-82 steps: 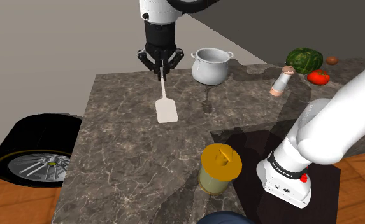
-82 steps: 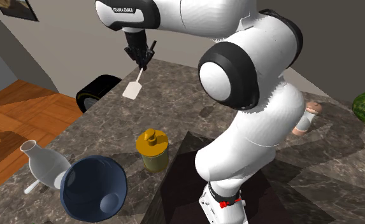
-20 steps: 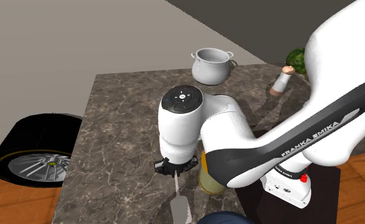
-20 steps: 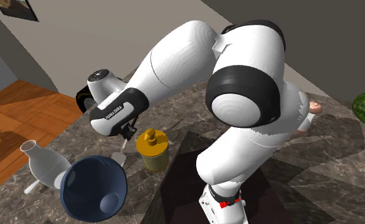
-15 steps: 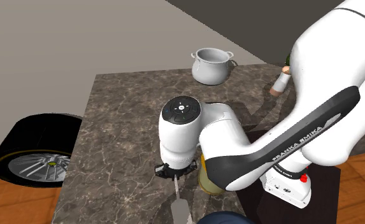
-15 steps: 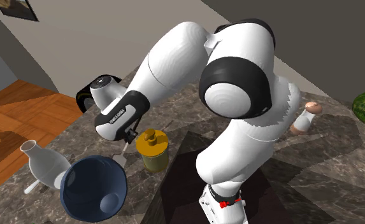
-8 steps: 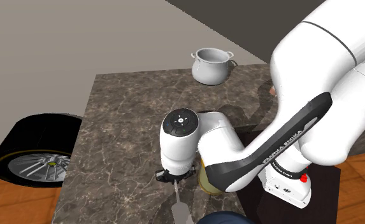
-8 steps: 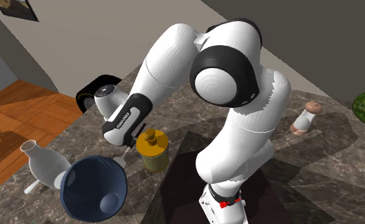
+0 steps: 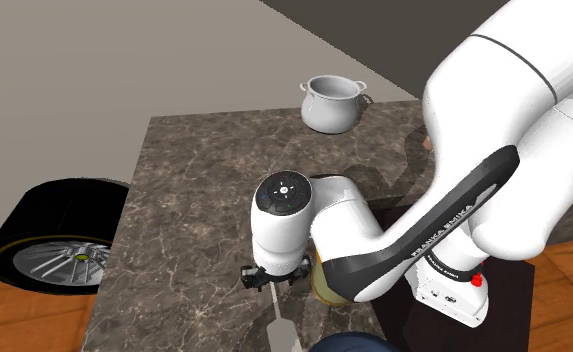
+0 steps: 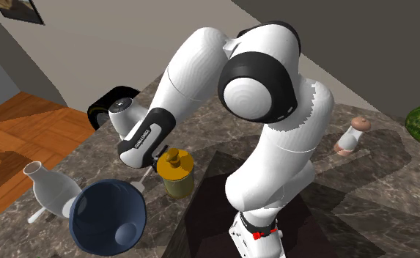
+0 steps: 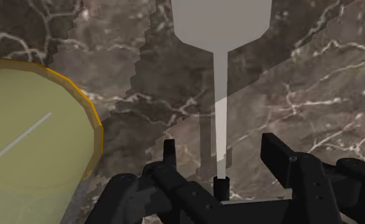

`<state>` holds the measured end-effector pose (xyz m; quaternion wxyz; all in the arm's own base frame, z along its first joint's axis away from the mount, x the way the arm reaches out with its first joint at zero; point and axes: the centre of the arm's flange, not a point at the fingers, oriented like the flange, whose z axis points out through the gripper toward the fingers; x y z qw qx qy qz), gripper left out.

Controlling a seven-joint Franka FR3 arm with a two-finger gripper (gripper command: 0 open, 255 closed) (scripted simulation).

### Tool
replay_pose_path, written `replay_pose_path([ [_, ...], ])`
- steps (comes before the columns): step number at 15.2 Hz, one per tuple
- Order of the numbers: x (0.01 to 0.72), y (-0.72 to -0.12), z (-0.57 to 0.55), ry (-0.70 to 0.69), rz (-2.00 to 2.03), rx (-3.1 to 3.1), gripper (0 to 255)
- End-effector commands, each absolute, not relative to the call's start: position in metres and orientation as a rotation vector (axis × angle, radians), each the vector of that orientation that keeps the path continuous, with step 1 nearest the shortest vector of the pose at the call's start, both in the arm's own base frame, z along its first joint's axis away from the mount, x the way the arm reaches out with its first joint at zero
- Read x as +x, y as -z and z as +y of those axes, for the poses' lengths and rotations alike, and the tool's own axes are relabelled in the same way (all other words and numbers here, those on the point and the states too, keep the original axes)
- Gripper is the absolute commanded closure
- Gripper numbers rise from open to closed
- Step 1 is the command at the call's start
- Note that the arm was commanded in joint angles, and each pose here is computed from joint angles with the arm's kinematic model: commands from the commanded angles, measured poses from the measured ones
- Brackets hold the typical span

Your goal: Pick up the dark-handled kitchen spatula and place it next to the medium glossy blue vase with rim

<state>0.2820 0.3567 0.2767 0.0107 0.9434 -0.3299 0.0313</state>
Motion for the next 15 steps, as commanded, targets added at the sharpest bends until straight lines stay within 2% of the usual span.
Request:
replay_pose_path([
  [1, 0.282, -0.277, 0.357, -0.098, -1.029, 2.944, 0],
  [4, 0.282, -0.277, 0.357, -0.098, -1.029, 2.944, 0],
  [8, 0.279, -0.327, 0.359, -0.098, -1.029, 2.944, 0],
  [15, 0.279, -0.327, 0.359, -0.098, -1.029, 2.944, 0],
])
